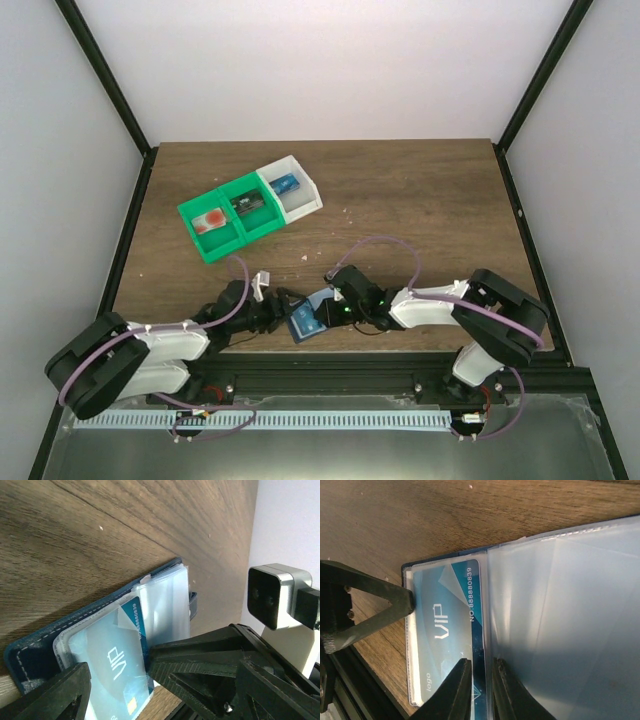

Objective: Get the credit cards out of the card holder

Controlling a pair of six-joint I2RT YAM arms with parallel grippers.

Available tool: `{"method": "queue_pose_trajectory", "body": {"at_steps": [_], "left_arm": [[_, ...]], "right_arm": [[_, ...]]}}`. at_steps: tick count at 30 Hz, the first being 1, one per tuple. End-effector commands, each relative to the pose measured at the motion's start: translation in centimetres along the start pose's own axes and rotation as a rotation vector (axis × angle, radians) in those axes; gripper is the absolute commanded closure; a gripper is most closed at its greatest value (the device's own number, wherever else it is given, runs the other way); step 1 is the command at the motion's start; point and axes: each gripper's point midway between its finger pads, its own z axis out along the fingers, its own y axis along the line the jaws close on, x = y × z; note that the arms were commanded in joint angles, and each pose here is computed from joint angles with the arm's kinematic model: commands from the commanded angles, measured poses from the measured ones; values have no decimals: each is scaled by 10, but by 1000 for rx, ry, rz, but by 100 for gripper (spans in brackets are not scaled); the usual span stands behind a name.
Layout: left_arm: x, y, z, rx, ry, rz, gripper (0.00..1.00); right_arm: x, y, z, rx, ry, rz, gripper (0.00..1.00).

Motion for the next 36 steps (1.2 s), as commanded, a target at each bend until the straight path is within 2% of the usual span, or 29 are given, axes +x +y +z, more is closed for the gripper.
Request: {"method": "queue_pose_trajectory", "body": {"at_steps": [1, 11, 18, 36], "left_arm": [[0, -1, 3, 14, -1, 8, 19], [1, 14, 15, -43, 19, 16, 19], [0, 17, 14, -61, 13, 25, 19], [-4, 24, 9, -107, -15, 49, 19]], "right_arm": [[5, -10, 0, -13, 24, 38, 86], [8, -10, -3, -66, 36, 57, 87], [5, -12, -10, -94, 19, 73, 99], [-2, -22, -24, -63, -26, 106, 100]]}}
